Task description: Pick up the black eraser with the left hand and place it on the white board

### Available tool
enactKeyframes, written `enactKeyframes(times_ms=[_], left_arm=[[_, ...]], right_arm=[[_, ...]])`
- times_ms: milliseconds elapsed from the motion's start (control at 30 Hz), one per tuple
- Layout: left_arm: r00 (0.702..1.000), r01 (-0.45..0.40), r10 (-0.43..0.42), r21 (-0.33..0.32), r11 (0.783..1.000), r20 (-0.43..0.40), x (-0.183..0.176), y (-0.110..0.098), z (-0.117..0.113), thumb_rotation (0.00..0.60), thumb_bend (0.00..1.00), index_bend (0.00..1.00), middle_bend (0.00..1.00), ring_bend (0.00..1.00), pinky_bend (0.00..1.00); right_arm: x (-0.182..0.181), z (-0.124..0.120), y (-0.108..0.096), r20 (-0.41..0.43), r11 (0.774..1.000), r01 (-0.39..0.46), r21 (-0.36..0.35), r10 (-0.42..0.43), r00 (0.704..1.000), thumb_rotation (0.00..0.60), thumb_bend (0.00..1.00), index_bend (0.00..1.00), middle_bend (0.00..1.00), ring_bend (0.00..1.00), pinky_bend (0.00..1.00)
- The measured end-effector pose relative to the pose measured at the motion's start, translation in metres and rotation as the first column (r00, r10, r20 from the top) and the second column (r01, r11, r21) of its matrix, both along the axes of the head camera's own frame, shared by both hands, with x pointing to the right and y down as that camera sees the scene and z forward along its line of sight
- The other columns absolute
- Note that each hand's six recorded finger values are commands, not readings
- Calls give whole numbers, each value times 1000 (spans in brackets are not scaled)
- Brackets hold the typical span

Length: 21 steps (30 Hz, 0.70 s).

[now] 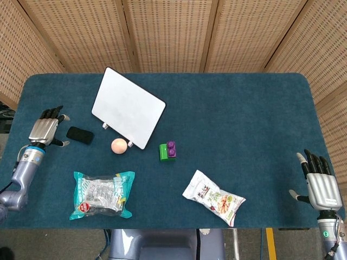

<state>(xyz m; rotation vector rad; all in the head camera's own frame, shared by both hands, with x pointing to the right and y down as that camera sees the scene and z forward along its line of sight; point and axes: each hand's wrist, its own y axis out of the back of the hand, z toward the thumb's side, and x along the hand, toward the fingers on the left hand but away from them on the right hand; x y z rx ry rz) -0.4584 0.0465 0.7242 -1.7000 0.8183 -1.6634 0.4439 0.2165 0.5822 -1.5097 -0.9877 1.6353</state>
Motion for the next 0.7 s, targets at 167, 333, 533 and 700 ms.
enactKeyframes(times_ms=[167,333,533,700], left_arm=[[1000,19,-19,-27,999,7,-1,3,13,600,0,281,0,0,0],[1000,17,-17,-30,999,10,4,2,22,600,0,285,0,0,0],[1000,16,-15,-57,998,22,12,3,33,600,0,285,0,0,0],[1000,21,-20,-60,998,24,19,3,41,600,5,286,0,0,0]], right_arm=[[1,1,0,1,1000,-4,-6,4,1000,600,0,0,0,0,0],[3,1,-1,2,1000,-11,-6,11,1000,600,0,0,0,0,0],[3,1,-1,3,1000,-12,-8,12,1000,600,0,0,0,0,0],[3,2,-1,3,1000,-12,-10,12,1000,600,0,0,0,0,0]])
